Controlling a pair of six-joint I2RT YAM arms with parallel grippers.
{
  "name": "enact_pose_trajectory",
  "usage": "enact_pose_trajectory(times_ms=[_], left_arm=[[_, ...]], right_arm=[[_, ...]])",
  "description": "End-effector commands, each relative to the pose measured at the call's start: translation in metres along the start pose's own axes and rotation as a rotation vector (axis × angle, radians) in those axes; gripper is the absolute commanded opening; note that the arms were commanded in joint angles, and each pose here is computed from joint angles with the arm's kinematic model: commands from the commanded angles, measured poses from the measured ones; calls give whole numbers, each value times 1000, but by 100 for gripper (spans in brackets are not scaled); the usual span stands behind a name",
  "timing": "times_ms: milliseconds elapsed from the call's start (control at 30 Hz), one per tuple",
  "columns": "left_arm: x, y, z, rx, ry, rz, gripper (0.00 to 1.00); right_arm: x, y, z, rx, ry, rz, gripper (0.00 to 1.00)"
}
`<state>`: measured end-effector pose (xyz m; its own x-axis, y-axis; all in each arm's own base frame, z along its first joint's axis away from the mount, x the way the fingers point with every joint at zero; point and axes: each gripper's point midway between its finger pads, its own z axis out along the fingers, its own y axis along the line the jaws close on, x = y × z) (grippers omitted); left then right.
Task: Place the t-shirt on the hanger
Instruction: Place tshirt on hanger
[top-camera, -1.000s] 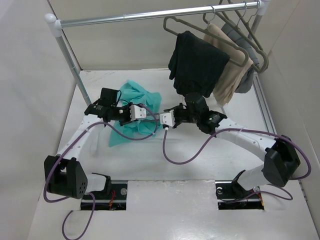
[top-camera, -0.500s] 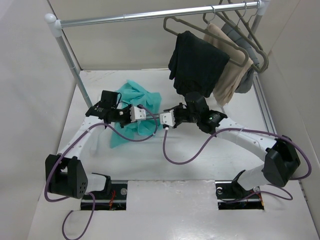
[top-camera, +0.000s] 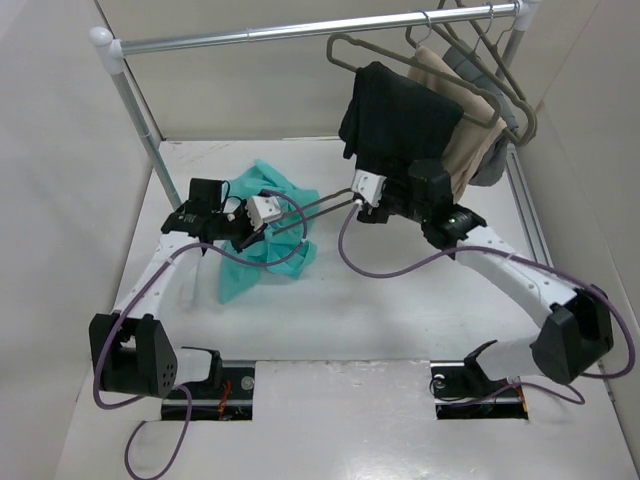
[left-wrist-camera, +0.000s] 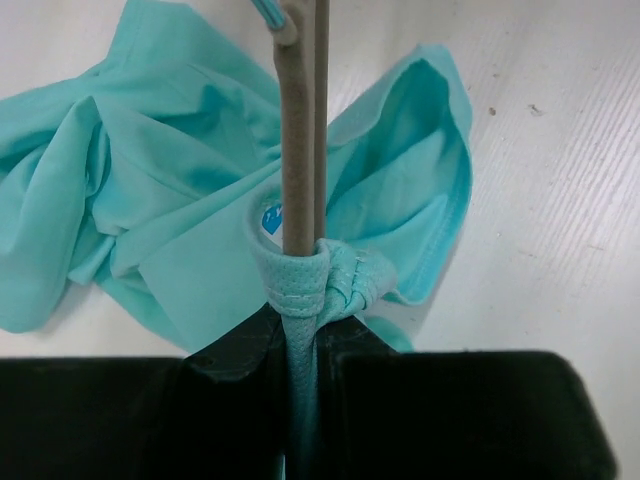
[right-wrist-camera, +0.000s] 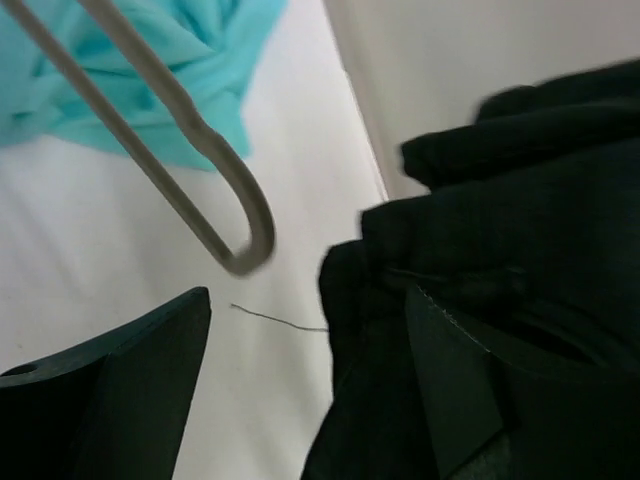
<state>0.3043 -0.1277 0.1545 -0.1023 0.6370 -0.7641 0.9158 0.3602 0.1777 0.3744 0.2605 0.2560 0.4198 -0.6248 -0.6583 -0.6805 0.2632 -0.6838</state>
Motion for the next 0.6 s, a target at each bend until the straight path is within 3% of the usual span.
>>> enact_pose_trajectory(times_ms=[0, 167, 400, 567], left_arm=[[-20, -2, -15, -37, -55, -64, 0], [-18, -1, -10, -93, -91, -197, 0], [-28, 2, -12, -170, -198, -376, 0], [-46, 10, -16, -205, -289, -438, 0]], right_arm=[[-33, -47, -42, 212, -30, 59, 84], [-25, -31, -58, 250, 56, 176, 83], [-33, 6, -18, 140, 58, 226, 79], [-60, 17, 19, 56, -118, 287, 79]])
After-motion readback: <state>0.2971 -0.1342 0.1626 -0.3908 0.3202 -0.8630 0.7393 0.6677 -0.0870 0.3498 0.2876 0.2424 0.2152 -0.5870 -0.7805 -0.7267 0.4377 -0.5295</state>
